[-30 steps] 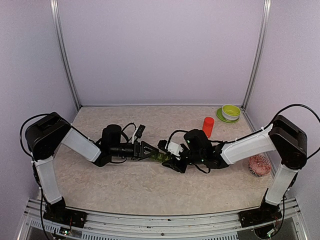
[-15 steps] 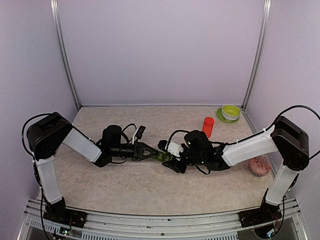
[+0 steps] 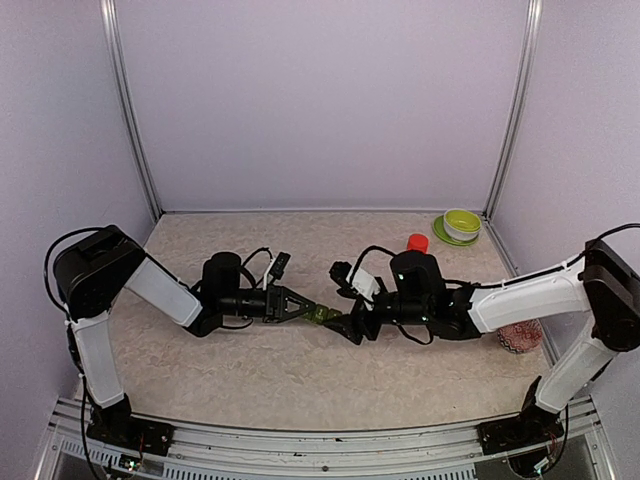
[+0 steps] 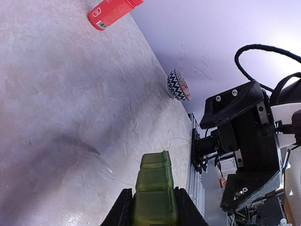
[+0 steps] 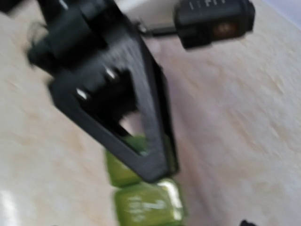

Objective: Sort the pills into containers
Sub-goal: Pass from the right arm to the left, then pass from the left arm to the right

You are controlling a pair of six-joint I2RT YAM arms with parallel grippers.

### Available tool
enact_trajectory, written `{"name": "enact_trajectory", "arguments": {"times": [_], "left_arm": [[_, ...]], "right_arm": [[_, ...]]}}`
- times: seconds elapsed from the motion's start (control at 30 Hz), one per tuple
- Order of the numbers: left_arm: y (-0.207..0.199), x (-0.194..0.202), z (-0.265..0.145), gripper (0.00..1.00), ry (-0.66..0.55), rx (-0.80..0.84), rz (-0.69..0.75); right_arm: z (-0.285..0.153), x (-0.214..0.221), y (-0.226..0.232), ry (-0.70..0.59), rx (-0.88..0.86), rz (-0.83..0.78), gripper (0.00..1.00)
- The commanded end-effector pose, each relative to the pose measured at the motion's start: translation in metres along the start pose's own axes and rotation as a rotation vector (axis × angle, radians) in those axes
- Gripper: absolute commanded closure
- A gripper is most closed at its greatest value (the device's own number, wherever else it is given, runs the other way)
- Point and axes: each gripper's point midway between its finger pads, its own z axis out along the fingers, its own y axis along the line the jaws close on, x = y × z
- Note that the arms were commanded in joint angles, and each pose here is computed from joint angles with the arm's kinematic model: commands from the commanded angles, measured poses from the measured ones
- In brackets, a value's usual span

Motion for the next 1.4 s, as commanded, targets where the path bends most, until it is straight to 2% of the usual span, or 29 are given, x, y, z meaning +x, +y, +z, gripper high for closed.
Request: {"name": "enact_trajectory", "arguments": {"times": [0.0,0.2,0.4,0.53,0.8,1.37], "left_arm": [[-0.029,-0.007,-0.005,0.76,-0.029,0.088,0.074],[-0.065,-0.007,-0.006,0.76,-0.039,0.175,0.144],[-0.112,-0.007,-0.008,0.76,-0.059,0.272,0.222],[-0.126,-0.010,-0.004,0.76,-0.065,0.262,0.240],[-0.140,-0.006,0.009,0.75,-0.077,0.260,0.223],[-0.148,-0.011,0.019,0.75,-0.114,0.254,0.224]], "right_arm": [[-0.021,-0.022,0.014,-0.106,-0.107,0.177,0.19],[-0.050,-0.022,0.003,-0.167,-0.121,0.493,0.20],[-0.071,-0.020,0.000,-0.225,-0.151,0.677,0.21],[-0.086,-0.039,0.012,-0.295,-0.248,0.686,0.22],[-0.095,-0.062,0.030,-0.351,-0.414,0.726,0.26],[-0.088,-0.060,0.041,-0.319,-0.495,0.771,0.47]]}}
